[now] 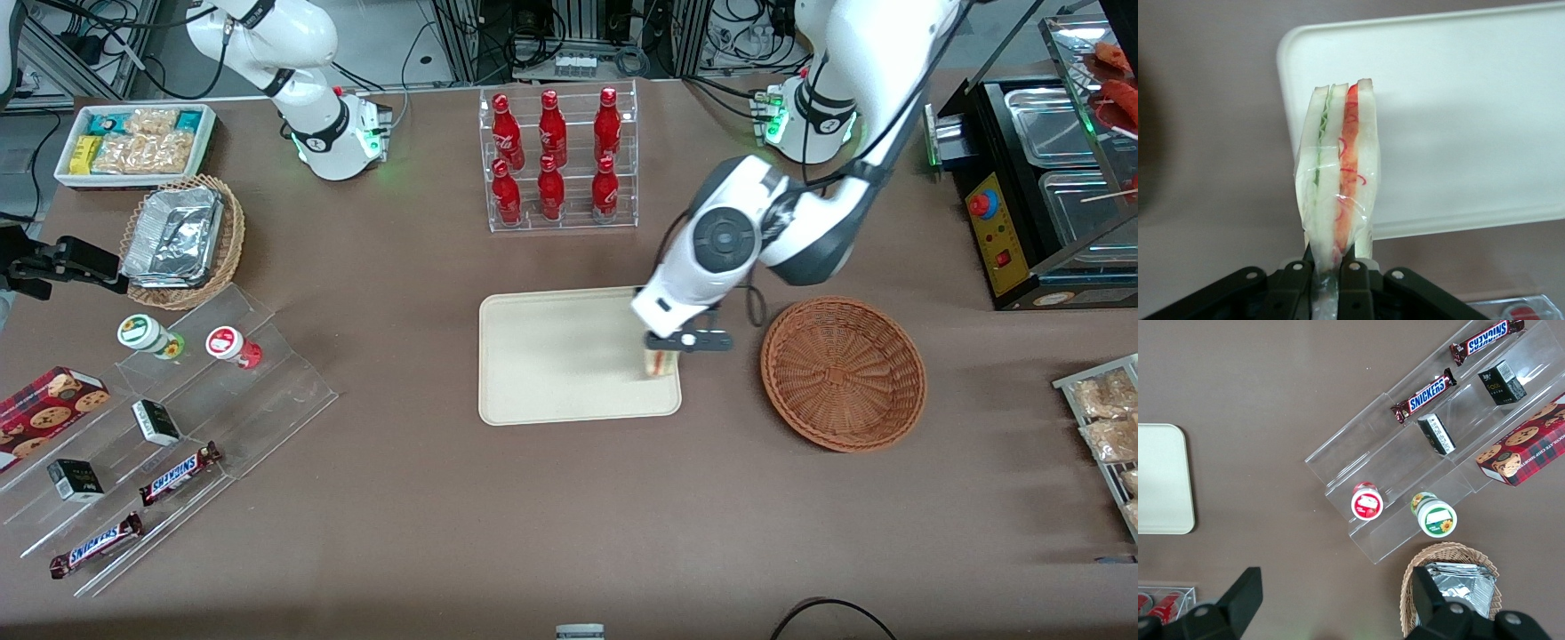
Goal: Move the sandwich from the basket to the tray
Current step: 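Lift the sandwich and carry it over the cream tray, then lower the sandwich onto the tray and open the left gripper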
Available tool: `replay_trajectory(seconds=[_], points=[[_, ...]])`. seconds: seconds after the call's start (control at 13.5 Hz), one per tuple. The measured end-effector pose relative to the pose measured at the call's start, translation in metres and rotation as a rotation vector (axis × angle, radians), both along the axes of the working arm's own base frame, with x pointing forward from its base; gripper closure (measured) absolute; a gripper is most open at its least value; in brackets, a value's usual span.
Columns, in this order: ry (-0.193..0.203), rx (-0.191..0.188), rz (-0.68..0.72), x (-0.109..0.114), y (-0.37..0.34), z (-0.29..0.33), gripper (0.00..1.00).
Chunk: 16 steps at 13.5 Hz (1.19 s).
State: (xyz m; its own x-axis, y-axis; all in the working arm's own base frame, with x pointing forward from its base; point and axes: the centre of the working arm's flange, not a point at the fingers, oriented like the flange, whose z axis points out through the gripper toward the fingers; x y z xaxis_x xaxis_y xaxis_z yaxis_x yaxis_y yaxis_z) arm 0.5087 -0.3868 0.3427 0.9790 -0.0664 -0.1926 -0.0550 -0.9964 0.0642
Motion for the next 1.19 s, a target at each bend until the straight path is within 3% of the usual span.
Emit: replay_trajectory(seconds=[0.3,0.59,0.89,1.19], points=[[-0.018,0.045,-0.011,-0.01,-0.053,-0.029,0.86],[-0.001,0.039,0.017,-0.01,-0.082,-0.055,0.86],[-0.045,0.083,0.071,-0.012,-0.1,-0.072,0.86],[-0.056,0.09,0.084,-0.011,-0.104,-0.077,0.86]])
